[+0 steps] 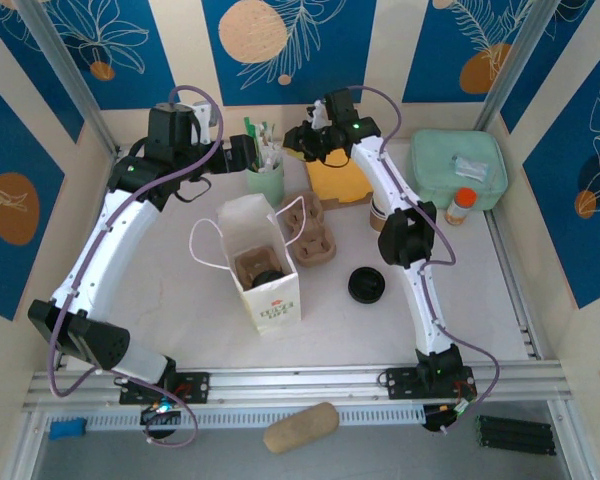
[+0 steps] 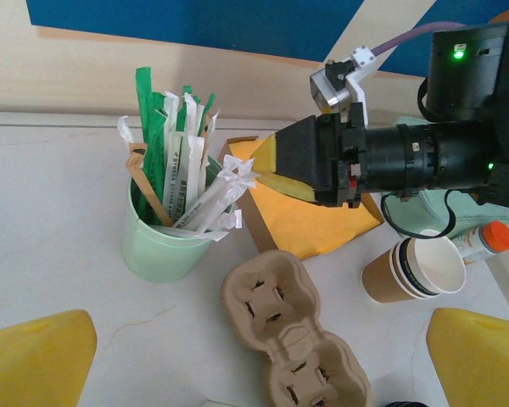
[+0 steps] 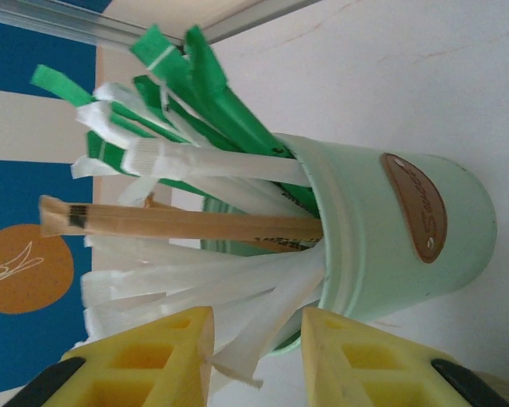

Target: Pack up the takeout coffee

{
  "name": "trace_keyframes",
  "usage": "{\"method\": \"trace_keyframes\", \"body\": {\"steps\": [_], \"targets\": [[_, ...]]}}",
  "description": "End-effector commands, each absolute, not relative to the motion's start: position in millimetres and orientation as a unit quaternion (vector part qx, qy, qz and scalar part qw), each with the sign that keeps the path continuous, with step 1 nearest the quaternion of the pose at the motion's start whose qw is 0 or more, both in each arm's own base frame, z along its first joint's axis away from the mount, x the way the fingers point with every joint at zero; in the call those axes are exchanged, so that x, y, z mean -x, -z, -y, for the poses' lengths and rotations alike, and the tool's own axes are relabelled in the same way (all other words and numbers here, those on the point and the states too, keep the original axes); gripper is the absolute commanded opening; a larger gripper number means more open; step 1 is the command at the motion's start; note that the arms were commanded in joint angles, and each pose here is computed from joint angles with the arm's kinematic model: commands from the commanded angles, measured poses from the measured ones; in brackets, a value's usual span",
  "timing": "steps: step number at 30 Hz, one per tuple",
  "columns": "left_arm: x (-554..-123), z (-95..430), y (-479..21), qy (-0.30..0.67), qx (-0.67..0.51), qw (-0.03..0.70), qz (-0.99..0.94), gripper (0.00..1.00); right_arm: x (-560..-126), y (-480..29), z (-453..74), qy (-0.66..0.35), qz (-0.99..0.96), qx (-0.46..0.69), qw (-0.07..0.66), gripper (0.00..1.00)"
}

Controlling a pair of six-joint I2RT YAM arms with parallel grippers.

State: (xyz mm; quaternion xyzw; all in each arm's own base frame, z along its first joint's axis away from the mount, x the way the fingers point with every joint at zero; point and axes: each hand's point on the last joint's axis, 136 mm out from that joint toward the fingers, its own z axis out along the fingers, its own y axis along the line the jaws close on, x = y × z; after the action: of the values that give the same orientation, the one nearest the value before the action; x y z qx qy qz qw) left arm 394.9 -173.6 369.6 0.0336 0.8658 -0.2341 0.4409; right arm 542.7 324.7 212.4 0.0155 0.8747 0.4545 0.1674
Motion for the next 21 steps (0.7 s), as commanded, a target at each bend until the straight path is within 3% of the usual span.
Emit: {"method": "trace_keyframes", "body": {"steps": [1, 9, 15, 21], "targets": [[-398, 175, -369, 0.241, -0.036, 0.438, -0.865, 0.99, -547, -218, -325, -0.461, -0.87, -0.016, 0.175, 0.34], [-398, 176, -369, 0.243, -0.035, 0.437, -0.865, 0.99, -550, -219, -326, -0.467, -0.866, -0.016, 0.177, 0.24], [-399, 177, -369, 0.245, -0.035, 0.436, -0.865, 1.0, -548, -233, -325, -0.471, -0.862, -0.008, 0.186, 0.01], [-398, 176, -370, 0.246, -0.035, 0.437, -0.864, 0.99, -541, -261, -323, -0.476, -0.855, 0.007, 0.206, 0.0]]}}
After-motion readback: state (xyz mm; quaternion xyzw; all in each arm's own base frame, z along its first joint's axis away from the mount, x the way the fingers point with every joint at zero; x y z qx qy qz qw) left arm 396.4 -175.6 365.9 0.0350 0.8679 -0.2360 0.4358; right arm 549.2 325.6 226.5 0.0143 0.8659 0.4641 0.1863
